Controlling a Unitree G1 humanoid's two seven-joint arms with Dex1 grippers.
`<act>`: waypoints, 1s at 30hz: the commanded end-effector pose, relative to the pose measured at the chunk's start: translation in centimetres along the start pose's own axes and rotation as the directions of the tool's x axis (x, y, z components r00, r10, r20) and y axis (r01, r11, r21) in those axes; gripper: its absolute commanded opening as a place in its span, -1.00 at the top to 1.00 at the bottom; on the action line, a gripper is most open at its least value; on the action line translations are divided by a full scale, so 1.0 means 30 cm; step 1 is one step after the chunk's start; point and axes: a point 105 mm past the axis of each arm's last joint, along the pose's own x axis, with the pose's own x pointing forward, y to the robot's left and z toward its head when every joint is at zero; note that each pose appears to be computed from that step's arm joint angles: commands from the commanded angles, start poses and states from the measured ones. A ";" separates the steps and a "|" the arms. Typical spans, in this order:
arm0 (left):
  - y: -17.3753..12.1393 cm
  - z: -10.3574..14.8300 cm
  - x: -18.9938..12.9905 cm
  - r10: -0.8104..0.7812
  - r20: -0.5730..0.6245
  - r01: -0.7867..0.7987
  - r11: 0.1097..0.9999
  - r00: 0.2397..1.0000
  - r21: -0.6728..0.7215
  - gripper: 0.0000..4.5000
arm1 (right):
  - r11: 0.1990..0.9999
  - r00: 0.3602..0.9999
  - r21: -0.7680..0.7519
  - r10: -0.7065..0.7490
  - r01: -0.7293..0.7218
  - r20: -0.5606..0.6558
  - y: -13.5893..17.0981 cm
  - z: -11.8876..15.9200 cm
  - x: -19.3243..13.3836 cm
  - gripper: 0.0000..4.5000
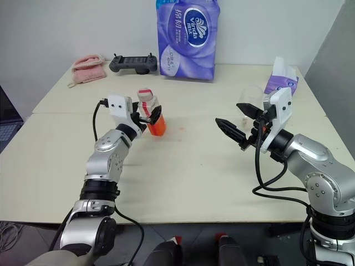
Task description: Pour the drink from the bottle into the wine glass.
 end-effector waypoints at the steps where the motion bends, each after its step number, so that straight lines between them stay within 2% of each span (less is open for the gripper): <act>1: -0.009 0.060 0.025 -0.018 0.058 0.016 0.999 0.998 0.029 -1.00 | 0.999 0.999 -0.042 0.006 -0.004 0.052 0.016 0.048 -0.013 -0.99; 13: -0.016 0.064 0.040 -0.038 0.072 0.037 0.999 0.997 0.015 -1.00 | 0.999 0.999 -0.038 -0.001 0.003 0.054 0.016 0.047 -0.014 -0.99; 14: -0.015 0.063 0.039 -0.037 0.073 0.037 0.999 0.997 0.012 -0.82 | 0.999 0.999 -0.037 0.000 0.002 0.055 0.017 0.048 -0.013 -1.00; 21: -0.003 0.062 0.032 -0.027 0.078 0.027 1.000 0.997 0.001 0.08 | 0.999 0.998 -0.034 0.002 0.000 0.056 0.016 0.048 -0.009 -1.00; 22: -0.001 0.062 0.031 -0.023 0.079 0.023 1.000 0.997 -0.002 0.13 | 0.999 0.998 -0.033 0.003 -0.001 0.056 0.017 0.047 -0.008 -1.00; 26: 0.002 0.060 0.030 -0.018 0.074 0.018 1.000 0.997 -0.006 0.14 | 0.999 0.999 -0.033 0.007 -0.005 0.054 0.018 0.046 -0.005 -1.00; 30: -0.011 0.090 0.018 -0.058 0.059 0.055 0.997 0.997 0.052 0.14 | 0.998 1.000 -0.066 -0.007 0.008 0.028 0.012 0.041 0.000 -1.00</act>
